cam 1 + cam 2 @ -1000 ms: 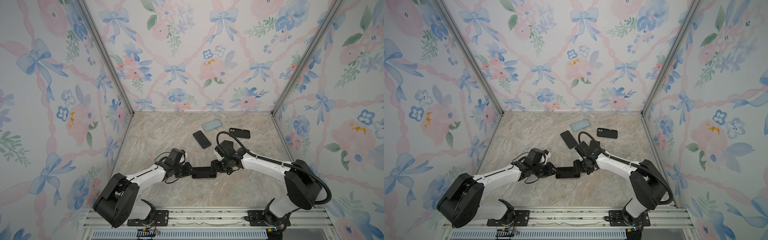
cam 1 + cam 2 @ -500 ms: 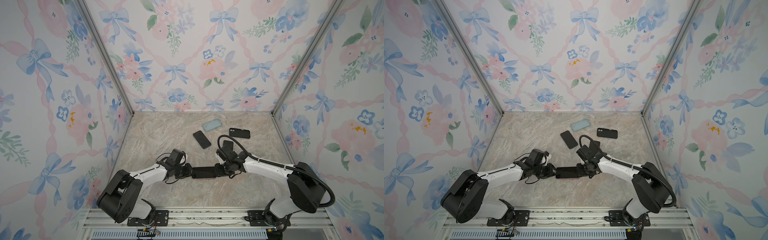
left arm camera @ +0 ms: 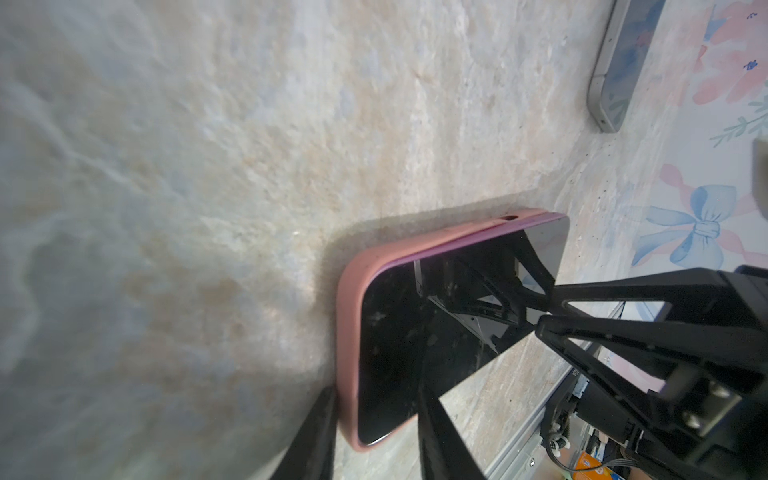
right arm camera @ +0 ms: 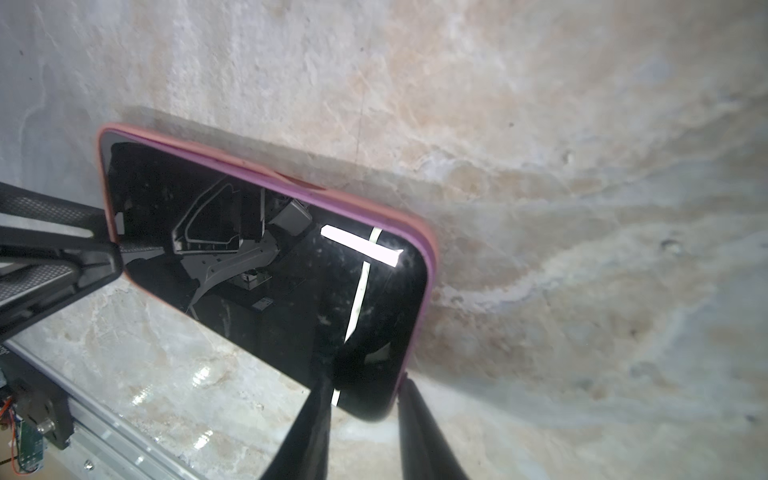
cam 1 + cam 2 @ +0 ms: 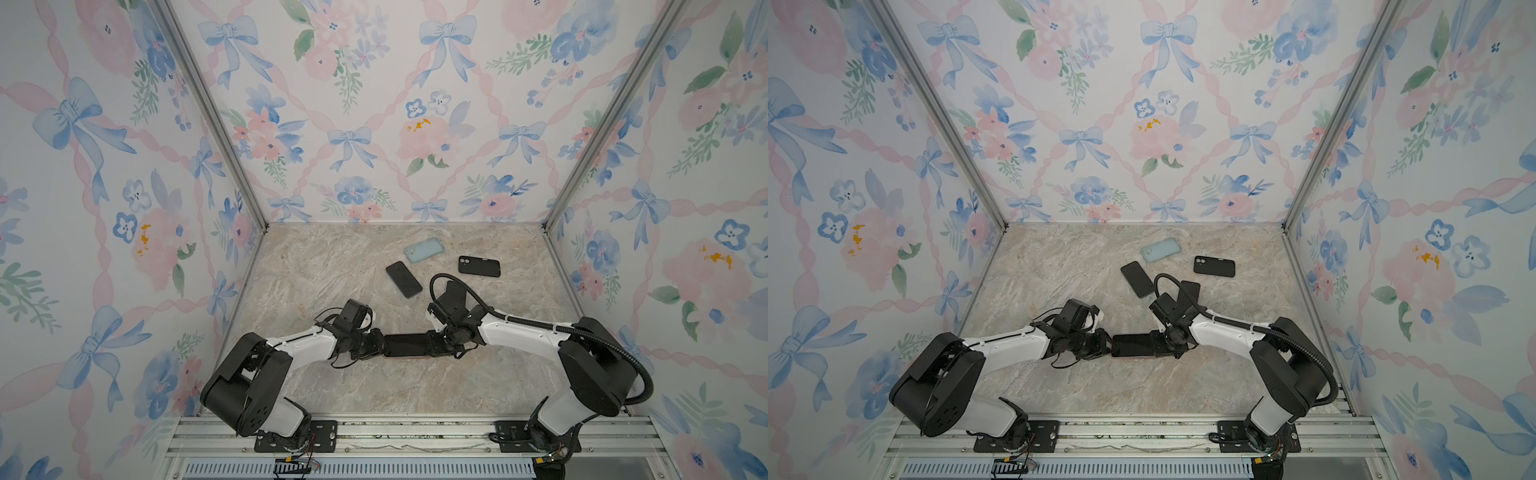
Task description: Put the phone into the phone case
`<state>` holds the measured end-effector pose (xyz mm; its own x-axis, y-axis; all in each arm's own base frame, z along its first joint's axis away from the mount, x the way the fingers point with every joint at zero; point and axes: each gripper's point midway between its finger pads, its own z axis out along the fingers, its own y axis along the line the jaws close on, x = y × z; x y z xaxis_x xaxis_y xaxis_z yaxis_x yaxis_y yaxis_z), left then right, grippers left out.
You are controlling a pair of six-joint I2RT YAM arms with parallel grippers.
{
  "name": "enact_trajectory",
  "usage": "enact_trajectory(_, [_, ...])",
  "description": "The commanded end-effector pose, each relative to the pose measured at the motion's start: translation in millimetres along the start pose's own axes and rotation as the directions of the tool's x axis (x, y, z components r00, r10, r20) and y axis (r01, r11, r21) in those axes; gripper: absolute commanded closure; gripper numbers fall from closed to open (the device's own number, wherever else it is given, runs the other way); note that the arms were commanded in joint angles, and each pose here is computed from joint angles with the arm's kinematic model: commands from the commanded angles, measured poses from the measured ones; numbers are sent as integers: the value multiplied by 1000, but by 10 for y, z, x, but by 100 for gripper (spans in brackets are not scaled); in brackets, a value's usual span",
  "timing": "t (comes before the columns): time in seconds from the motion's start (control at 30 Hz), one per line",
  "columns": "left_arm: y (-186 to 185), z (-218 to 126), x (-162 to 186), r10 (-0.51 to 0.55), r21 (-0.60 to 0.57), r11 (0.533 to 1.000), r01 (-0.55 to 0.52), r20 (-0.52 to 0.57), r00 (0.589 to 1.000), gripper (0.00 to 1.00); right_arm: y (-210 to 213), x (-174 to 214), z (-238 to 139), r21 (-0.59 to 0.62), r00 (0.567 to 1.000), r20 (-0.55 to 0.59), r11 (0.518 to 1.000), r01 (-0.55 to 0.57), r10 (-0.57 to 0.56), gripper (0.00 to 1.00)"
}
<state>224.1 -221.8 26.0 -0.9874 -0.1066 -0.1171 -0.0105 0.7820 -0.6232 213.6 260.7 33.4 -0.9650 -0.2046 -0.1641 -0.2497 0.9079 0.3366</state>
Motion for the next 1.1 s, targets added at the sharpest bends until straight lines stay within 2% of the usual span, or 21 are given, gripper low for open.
enact_trajectory(0.0, [-50, 43, -3, 10, 32, 999, -10, -13, 1000, 68, 65, 108, 93, -28, 999, -36, 1000, 11, -12, 73])
enact_trajectory(0.37, [-141, 102, 30, 13, 81, 997, -11, -23, 1000, 70, 235, 209, 245, -66, 997, -68, 998, 19, -24, 81])
enact_trajectory(0.63, [-156, 95, 30, 16, 88, 996, -15, -17, 1000, 75, 315, 263, 342, -73, 996, -84, 997, 0, -6, 83])
enact_trajectory(0.73, [-154, 73, 38, 20, 86, 996, -19, -13, 1000, 75, 283, 246, 273, -49, 997, -77, 999, 11, -15, 83])
enact_trajectory(0.83, [-87, 0, 56, 20, 47, 999, -20, 3, 1000, 74, 169, 158, 38, 7, 998, -33, 999, 53, -53, 79])
enact_trajectory(0.97, [11, -99, 92, 16, 3, 1000, -16, 21, 1000, 67, 2, 31, -223, 73, 995, 14, 993, 94, -95, 68])
enact_trajectory(1.07, [6, -139, 136, 7, 14, 1000, -7, 29, 1000, 60, 13, -125, -313, 56, 985, 67, 986, 158, -162, 62])
